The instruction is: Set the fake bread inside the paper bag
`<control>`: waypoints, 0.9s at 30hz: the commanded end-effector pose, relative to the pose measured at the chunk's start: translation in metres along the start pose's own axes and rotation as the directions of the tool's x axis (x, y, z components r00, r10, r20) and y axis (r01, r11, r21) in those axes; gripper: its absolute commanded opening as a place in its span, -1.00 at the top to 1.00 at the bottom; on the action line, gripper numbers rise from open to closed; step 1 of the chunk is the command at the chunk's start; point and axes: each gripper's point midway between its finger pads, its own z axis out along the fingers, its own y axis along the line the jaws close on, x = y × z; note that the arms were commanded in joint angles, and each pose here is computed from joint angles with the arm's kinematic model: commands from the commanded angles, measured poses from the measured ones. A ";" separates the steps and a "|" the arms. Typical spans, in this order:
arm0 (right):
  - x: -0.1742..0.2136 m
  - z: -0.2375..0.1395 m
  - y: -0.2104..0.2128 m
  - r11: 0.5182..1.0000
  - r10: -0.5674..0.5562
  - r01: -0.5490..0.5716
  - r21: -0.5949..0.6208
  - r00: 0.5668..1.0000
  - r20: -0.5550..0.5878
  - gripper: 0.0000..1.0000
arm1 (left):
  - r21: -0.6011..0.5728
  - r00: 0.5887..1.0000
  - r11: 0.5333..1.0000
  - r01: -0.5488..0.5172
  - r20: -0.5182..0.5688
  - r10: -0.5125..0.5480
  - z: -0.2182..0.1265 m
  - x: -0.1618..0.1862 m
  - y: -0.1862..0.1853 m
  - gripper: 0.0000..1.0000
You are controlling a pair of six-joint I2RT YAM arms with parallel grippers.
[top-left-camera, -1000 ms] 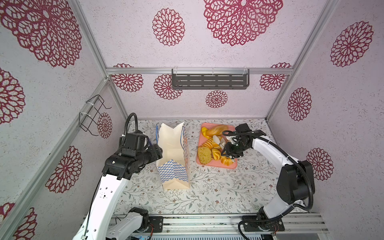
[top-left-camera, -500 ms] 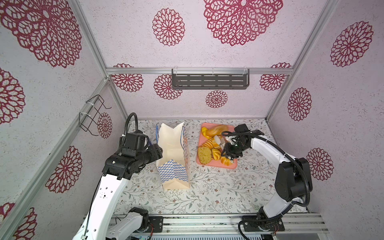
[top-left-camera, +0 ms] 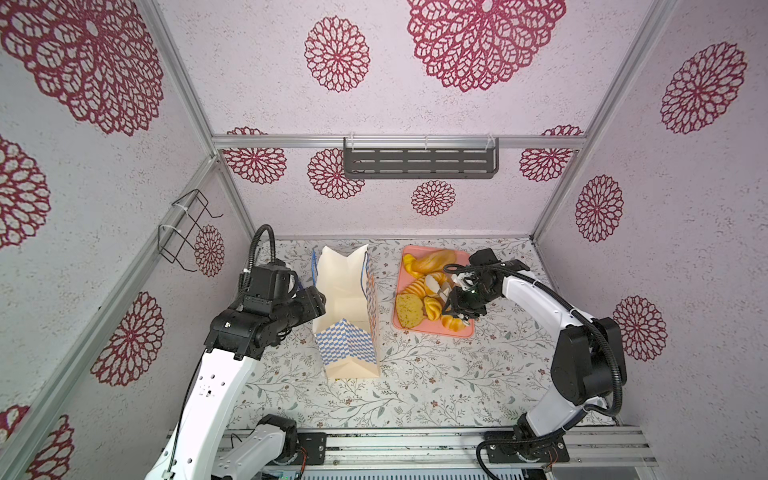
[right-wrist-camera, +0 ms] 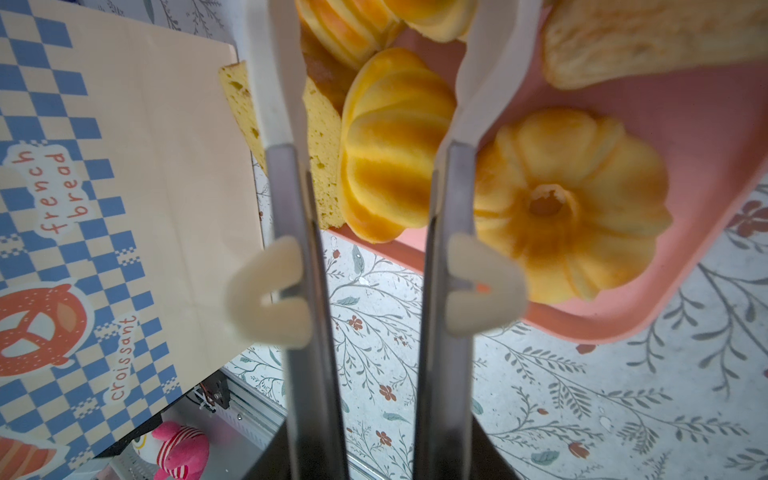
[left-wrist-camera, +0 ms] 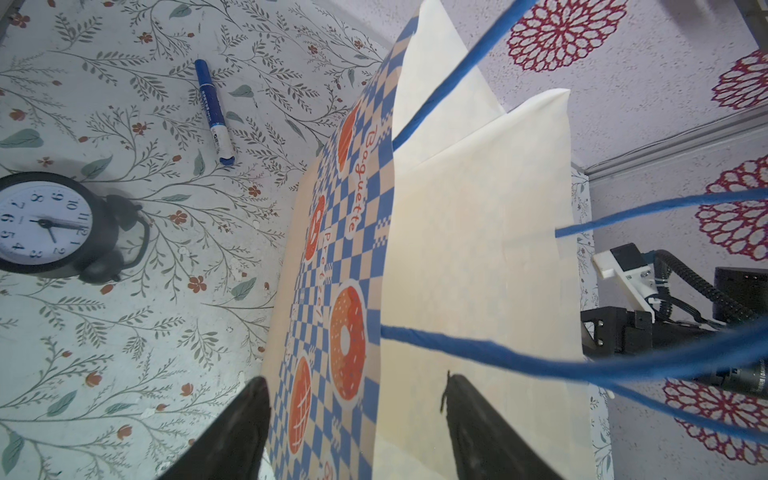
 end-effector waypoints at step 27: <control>-0.010 -0.020 0.013 0.997 -0.073 0.073 0.008 0.997 0.028 0.25 | 0.020 1.000 1.000 0.007 0.024 -0.007 -0.003 -0.001 -0.003 -0.41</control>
